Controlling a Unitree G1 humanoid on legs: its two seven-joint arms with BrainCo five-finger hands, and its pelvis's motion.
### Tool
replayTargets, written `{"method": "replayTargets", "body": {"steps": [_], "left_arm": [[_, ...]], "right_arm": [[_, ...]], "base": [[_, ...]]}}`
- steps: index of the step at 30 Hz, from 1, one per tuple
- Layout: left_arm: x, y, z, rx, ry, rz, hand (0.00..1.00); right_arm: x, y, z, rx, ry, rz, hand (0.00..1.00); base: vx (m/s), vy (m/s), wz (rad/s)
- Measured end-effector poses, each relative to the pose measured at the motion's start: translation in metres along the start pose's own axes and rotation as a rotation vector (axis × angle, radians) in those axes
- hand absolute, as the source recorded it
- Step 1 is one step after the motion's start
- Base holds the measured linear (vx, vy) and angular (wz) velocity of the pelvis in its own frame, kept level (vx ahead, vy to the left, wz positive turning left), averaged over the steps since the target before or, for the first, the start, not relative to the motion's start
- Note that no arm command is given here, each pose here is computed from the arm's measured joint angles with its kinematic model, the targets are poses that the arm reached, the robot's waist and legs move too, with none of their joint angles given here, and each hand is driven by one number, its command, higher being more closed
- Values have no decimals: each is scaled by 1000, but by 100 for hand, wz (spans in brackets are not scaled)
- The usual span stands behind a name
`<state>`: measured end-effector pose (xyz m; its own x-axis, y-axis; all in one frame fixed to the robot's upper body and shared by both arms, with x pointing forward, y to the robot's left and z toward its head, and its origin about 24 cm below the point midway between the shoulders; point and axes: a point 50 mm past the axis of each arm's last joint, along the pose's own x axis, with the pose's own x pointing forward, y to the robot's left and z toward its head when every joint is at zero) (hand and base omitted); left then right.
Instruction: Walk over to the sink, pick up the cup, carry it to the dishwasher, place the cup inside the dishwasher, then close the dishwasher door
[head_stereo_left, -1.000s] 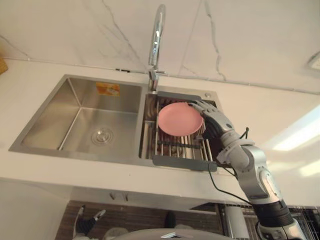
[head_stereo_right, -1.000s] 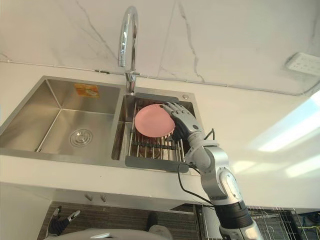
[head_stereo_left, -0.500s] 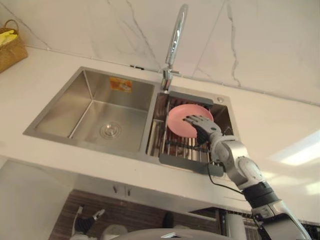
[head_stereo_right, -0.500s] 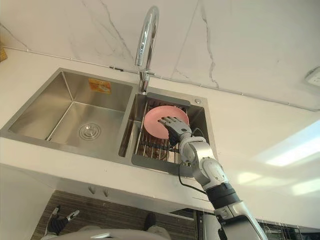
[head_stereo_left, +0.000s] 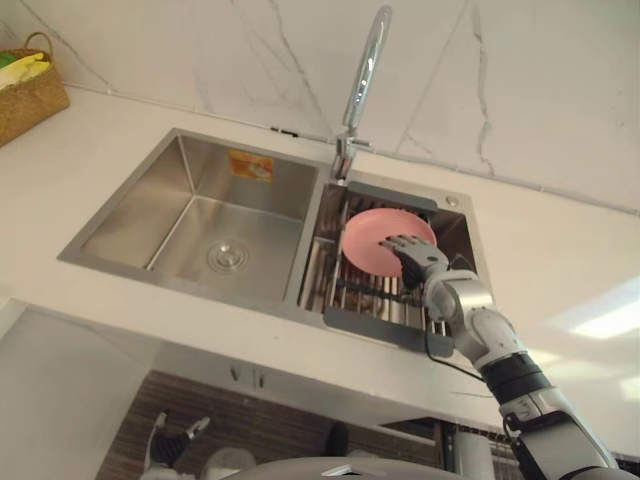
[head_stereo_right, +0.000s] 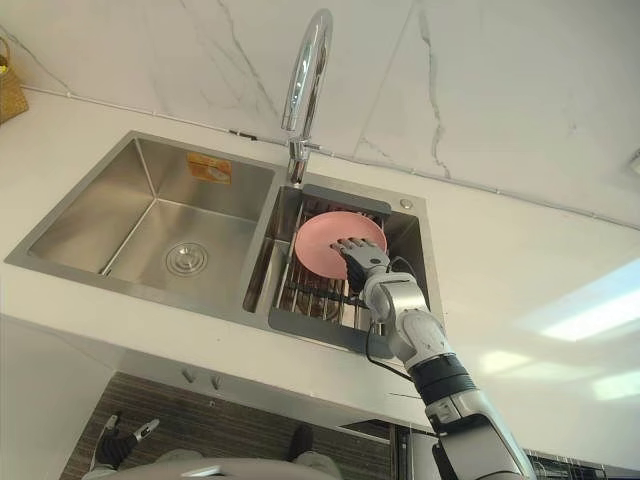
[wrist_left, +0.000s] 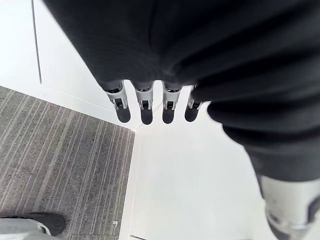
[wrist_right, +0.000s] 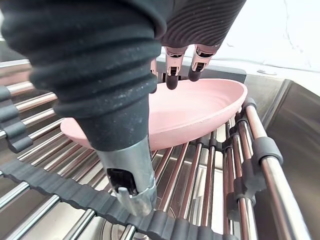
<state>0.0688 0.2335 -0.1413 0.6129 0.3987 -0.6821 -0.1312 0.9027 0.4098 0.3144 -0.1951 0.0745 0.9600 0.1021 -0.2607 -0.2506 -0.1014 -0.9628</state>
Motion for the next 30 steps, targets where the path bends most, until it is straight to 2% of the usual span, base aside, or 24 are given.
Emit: {"method": "replayTargets", "body": {"steps": [6, 13, 14, 23, 30], "left_arm": [[0, 0, -1, 3, 15, 1, 0], [3, 0, 8, -4, -20, 7, 0], [3, 0, 9, -5, -23, 8, 0], [1, -6, 8, -18, -17, 2, 0], [2, -3, 8, -19, -16, 28, 0]], "right_arm": [[4, 8, 3, -25, -2, 22, 0], [10, 23, 11, 20, -2, 45, 0], [10, 23, 11, 21, 1, 34, 100], [16, 9, 16, 22, -27, -132, 100], [16, 11, 17, 18, -48, -192, 100]], "base": [[0, 0, 0], [0, 0, 0], [0, 0, 0], [0, 0, 0], [0, 0, 0]]}}
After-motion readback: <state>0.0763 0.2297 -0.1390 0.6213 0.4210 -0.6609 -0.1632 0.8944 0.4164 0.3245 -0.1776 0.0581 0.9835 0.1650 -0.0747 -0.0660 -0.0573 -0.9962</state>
